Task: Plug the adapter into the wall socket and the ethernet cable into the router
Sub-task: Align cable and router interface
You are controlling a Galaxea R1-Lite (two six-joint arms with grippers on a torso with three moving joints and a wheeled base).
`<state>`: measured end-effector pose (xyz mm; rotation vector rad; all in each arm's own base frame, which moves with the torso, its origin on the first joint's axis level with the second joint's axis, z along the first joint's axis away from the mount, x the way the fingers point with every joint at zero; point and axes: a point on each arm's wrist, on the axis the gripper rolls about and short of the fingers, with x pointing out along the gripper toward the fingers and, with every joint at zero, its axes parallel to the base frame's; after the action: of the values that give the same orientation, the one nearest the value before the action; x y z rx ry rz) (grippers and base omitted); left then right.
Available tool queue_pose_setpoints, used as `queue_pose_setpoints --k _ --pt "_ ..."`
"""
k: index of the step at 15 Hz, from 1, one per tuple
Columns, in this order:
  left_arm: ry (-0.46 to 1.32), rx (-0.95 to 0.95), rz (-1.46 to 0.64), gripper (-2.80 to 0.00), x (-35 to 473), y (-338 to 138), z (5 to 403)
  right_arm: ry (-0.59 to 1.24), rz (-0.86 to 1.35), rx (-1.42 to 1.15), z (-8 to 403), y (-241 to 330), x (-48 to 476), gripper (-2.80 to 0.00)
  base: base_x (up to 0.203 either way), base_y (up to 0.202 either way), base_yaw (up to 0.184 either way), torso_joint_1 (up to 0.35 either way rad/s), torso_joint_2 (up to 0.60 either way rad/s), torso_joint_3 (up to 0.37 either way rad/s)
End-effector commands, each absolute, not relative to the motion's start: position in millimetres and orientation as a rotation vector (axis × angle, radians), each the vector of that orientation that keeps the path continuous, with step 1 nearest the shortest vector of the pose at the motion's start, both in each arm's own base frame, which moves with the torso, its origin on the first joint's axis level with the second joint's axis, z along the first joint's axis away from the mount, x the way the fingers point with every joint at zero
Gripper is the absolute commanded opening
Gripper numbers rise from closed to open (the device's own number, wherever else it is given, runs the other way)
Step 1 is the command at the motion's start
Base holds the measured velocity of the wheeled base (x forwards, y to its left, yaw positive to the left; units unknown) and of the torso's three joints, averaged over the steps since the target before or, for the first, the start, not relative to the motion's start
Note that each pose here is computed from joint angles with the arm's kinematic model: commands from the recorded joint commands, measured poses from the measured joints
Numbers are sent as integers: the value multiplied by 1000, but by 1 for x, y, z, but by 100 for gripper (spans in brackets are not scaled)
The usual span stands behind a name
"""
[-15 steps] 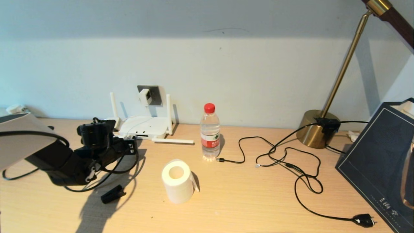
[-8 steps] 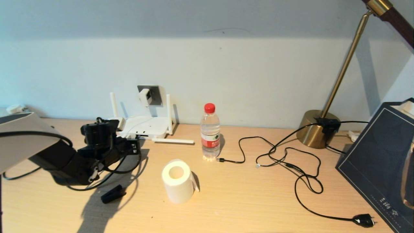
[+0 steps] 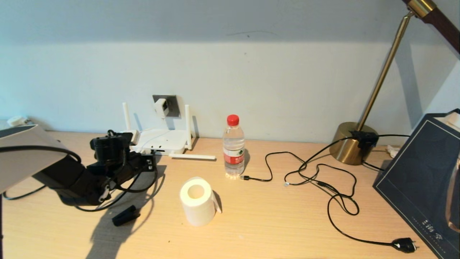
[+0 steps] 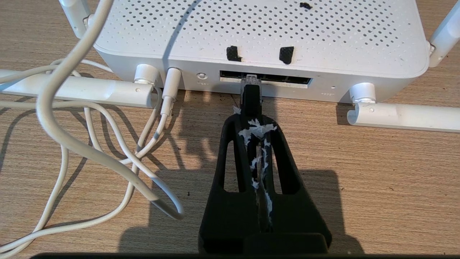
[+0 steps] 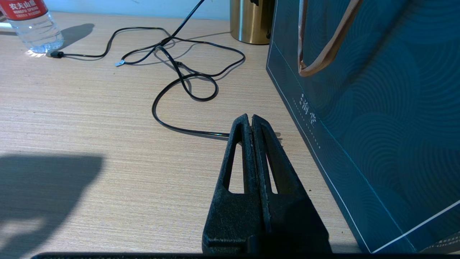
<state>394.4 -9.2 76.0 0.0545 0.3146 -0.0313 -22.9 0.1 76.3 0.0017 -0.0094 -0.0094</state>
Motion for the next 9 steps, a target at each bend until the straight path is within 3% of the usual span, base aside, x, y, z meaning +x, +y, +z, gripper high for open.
queue_pose_setpoints --k 1,9 --pt "311 54 -31 -280 395 -9 76 -8 -9 2 76 0 -23 -280 0 0 0 0 0 0" --pt "312 51 -29 -280 395 -8 75 -8 -9 2 76 0 -23 -280 0 0 0 0 0 0"
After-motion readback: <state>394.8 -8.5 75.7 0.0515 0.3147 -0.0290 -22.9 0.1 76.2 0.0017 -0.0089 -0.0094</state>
